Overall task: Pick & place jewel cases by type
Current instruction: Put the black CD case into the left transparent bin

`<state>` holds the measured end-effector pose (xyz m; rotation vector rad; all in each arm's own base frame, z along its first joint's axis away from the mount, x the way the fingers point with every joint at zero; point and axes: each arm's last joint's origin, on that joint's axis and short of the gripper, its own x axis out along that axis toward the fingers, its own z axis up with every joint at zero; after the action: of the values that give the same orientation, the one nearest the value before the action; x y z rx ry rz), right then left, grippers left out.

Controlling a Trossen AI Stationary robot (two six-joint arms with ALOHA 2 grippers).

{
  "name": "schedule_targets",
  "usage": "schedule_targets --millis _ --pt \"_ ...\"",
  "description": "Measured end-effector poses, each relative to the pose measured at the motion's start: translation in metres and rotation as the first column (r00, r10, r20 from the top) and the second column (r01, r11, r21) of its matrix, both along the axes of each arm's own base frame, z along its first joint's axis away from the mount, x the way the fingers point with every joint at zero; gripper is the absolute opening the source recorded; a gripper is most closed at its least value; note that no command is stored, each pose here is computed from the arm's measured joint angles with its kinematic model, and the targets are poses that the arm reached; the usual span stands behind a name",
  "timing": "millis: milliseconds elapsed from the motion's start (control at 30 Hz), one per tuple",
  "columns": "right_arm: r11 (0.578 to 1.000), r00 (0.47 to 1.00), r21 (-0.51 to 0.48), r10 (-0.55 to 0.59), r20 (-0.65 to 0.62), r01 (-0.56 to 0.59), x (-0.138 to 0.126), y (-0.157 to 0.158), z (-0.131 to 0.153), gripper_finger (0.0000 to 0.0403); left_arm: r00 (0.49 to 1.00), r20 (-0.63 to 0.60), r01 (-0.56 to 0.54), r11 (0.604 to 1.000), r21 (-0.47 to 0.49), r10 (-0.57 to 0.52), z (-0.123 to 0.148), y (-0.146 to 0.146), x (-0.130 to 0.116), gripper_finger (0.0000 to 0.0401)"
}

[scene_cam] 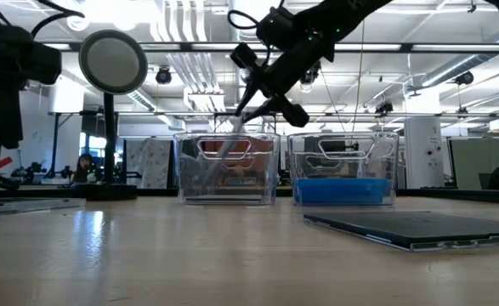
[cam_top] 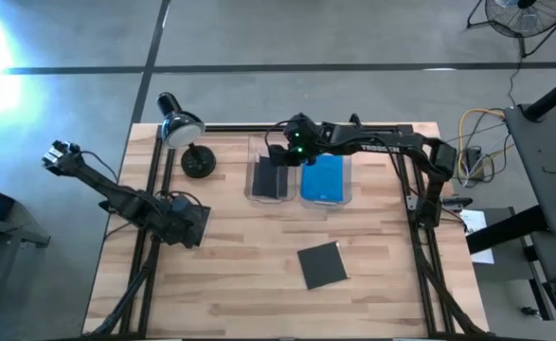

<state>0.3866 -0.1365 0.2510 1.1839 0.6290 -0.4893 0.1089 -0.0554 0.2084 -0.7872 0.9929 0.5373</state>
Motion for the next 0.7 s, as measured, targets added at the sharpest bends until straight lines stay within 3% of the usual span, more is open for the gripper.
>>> schedule_targets --millis 133,267,433,600,700 --pt "0.999 0.998 -0.027 -0.037 -0.044 0.036 -0.004 -0.001 0.0 0.0122 1.0 0.007 -0.009 1.0 -0.008 0.009 -0.013 -0.001 0.002 0.0103" --pt "0.991 0.996 -0.106 -0.084 -0.027 0.08 -0.012 0.003 0.018 0.0131 1.0 0.011 -0.007 1.0 -0.022 0.007 -0.029 -0.002 0.003 0.0103" --pt "0.967 0.999 -0.252 0.041 0.009 -0.038 -0.017 0.033 0.045 0.0132 0.999 0.02 -0.025 0.999 -0.037 0.025 -0.046 -0.002 0.003 0.0103" --pt "0.897 0.985 -0.419 0.168 0.035 -0.138 -0.021 0.089 0.073 0.0132 0.998 0.048 -0.027 0.998 -0.056 0.03 -0.064 -0.003 0.004 0.0103" --pt "0.813 0.981 -0.56 0.193 0.002 -0.159 -0.022 0.123 0.079 0.0132 0.997 0.065 -0.041 0.999 -0.035 0.043 -0.068 -0.003 0.006 0.0103"
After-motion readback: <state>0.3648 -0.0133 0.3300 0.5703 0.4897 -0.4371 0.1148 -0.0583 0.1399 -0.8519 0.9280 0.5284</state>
